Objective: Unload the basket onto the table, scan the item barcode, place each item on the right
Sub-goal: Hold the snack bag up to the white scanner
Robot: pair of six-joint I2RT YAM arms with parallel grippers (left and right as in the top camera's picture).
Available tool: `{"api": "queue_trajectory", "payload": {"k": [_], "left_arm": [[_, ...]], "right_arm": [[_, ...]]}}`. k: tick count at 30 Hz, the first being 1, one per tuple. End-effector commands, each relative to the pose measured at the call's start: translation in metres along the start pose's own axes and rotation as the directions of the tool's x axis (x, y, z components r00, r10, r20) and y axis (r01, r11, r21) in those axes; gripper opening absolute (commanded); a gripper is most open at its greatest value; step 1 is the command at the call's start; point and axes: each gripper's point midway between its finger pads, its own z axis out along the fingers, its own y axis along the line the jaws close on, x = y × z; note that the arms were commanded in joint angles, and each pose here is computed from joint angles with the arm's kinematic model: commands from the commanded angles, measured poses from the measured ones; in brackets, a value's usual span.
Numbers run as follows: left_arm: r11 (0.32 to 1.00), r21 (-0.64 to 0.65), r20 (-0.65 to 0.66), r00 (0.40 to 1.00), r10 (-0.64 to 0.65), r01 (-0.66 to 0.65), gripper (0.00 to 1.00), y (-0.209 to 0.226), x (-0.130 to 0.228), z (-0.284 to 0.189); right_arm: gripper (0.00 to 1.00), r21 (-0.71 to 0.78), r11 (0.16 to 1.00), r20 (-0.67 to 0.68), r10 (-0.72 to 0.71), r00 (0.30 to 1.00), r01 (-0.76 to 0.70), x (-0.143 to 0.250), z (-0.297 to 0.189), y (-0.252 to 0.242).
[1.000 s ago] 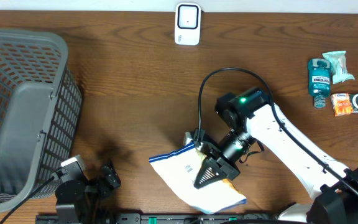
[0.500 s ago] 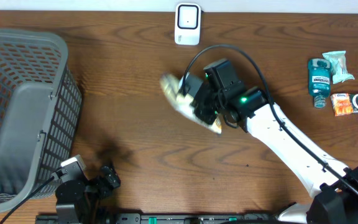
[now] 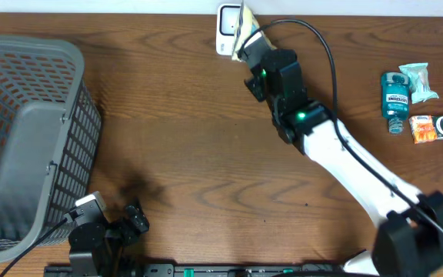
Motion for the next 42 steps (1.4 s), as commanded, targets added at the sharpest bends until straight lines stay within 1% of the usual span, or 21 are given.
{"api": "queue_trajectory", "payload": {"k": [1, 5, 10, 13, 17, 21, 28, 30, 32, 35, 39, 42], "left_arm": [[1.000, 0.007, -0.005, 1.000, -0.005, 0.005, 0.98, -0.001, 0.001, -0.002], [1.000, 0.007, -0.005, 1.000, -0.005, 0.005, 0.98, -0.001, 0.001, -0.002], [1.000, 0.007, -0.005, 1.000, -0.005, 0.005, 0.98, -0.001, 0.001, -0.002], [1.000, 0.007, -0.005, 1.000, -0.005, 0.005, 0.98, -0.001, 0.001, -0.002], [1.000, 0.007, -0.005, 1.000, -0.005, 0.005, 0.98, -0.001, 0.001, -0.002], [1.000, 0.007, -0.005, 1.000, -0.005, 0.005, 0.98, -0.001, 0.001, -0.002], [1.000, 0.007, -0.005, 1.000, -0.005, 0.005, 0.98, -0.001, 0.001, -0.002], [1.000, 0.007, -0.005, 1.000, -0.005, 0.005, 0.98, -0.001, 0.001, -0.002], [1.000, 0.007, -0.005, 1.000, -0.005, 0.005, 0.98, -0.001, 0.001, -0.002], [1.000, 0.007, -0.005, 1.000, -0.005, 0.005, 0.98, -0.001, 0.001, -0.002], [1.000, 0.007, -0.005, 1.000, -0.005, 0.005, 0.98, -0.001, 0.001, -0.002], [1.000, 0.007, -0.005, 1.000, -0.005, 0.005, 0.98, -0.001, 0.001, -0.002]], "right_arm": [[0.01, 0.088, 0.989, -0.068, -0.110, 0.992, 0.115, 0.011, 0.041, -0.018], [0.01, 0.182, 0.967, -0.115, -0.160, 0.980, 0.179, -0.002, 0.093, -0.039], [0.01, 0.227, 0.957, -0.113, -0.160, 0.981, 0.182, -0.020, 0.149, -0.052], [0.01, 0.236, 0.952, -0.102, -0.174, 0.979, 0.194, -0.024, 0.178, -0.049], [0.01, 0.230, 0.952, -0.107, -0.180, 0.978, 0.201, -0.012, 0.205, -0.034], [0.01, 0.210, 0.954, -0.130, -0.190, 0.973, 0.214, 0.002, 0.215, -0.023], [0.01, 0.203, 0.955, -0.128, -0.193, 0.973, 0.216, 0.000, 0.215, -0.017], [0.01, 0.164, 0.960, -0.131, -0.206, 0.970, 0.227, 0.003, 0.216, -0.010], [0.01, 0.119, 0.959, -0.132, -0.240, 0.962, 0.256, 0.007, 0.217, -0.004], [0.01, 0.098, 0.942, -0.137, -0.308, 0.942, 0.322, 0.010, 0.219, -0.006], [0.01, 0.081, 0.896, -0.140, -0.424, 0.895, 0.437, 0.012, 0.222, -0.015], [0.01, 0.053, 0.859, -0.118, -0.501, 0.858, 0.509, 0.010, 0.223, -0.011]]}}
